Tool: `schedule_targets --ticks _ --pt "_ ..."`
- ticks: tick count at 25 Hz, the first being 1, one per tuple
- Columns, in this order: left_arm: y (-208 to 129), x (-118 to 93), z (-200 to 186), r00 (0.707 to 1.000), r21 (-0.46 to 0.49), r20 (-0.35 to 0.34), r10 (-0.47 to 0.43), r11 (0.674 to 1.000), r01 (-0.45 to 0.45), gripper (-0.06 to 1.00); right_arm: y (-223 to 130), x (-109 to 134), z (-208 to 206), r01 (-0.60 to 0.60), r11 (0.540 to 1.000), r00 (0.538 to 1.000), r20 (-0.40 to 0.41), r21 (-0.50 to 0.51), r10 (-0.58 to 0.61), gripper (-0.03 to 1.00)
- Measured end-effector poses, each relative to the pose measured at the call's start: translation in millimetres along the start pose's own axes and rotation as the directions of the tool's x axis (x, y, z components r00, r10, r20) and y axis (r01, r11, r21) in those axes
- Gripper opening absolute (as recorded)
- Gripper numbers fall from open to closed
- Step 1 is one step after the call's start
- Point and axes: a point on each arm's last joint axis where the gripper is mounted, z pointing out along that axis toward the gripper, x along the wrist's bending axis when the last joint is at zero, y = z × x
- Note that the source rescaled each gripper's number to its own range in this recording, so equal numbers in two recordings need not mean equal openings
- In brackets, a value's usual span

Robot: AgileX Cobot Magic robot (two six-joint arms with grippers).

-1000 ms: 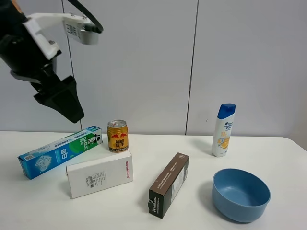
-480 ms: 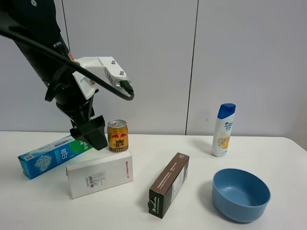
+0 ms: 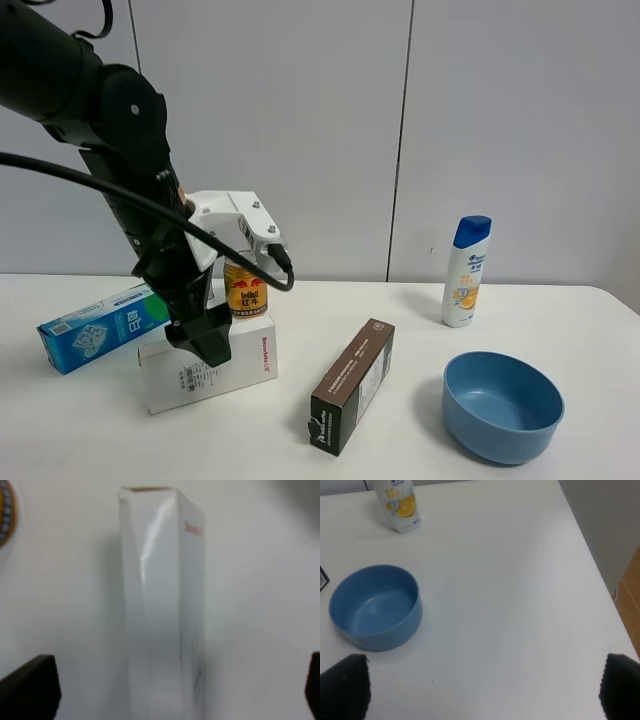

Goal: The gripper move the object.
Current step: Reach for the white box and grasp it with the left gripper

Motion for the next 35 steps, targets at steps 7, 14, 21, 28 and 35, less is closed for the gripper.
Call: schedule_targets --ticks 7,14,21,28,35 --pt "-3 4 21 1.000 -0.008 -0.012 0.009 1.000 -0.009 1.00 0 0 0 0.000 1.000 1.000 0.000 0.000 0.000 1.00" --pt "-16 15 31 1.000 0.015 -0.014 -0.027 1.000 0.027 1.00 0 0 0 0.000 1.000 1.000 0.000 0.000 0.000 1.00" --pt "-26 23 37 0.997 0.030 -0.007 -0.072 0.997 0.072 1.00 0 0 0 0.000 1.000 1.000 0.000 0.000 0.000 1.00" --pt "-29 22 46 0.995 0.043 0.012 -0.094 0.995 0.094 1.00 0 0 0 0.000 1.000 1.000 0.000 0.000 0.000 1.00" --pt "-33 18 61 0.994 0.069 0.039 -0.105 0.992 0.102 1.00 0 0 0 0.000 1.000 1.000 0.000 0.000 0.000 1.00"
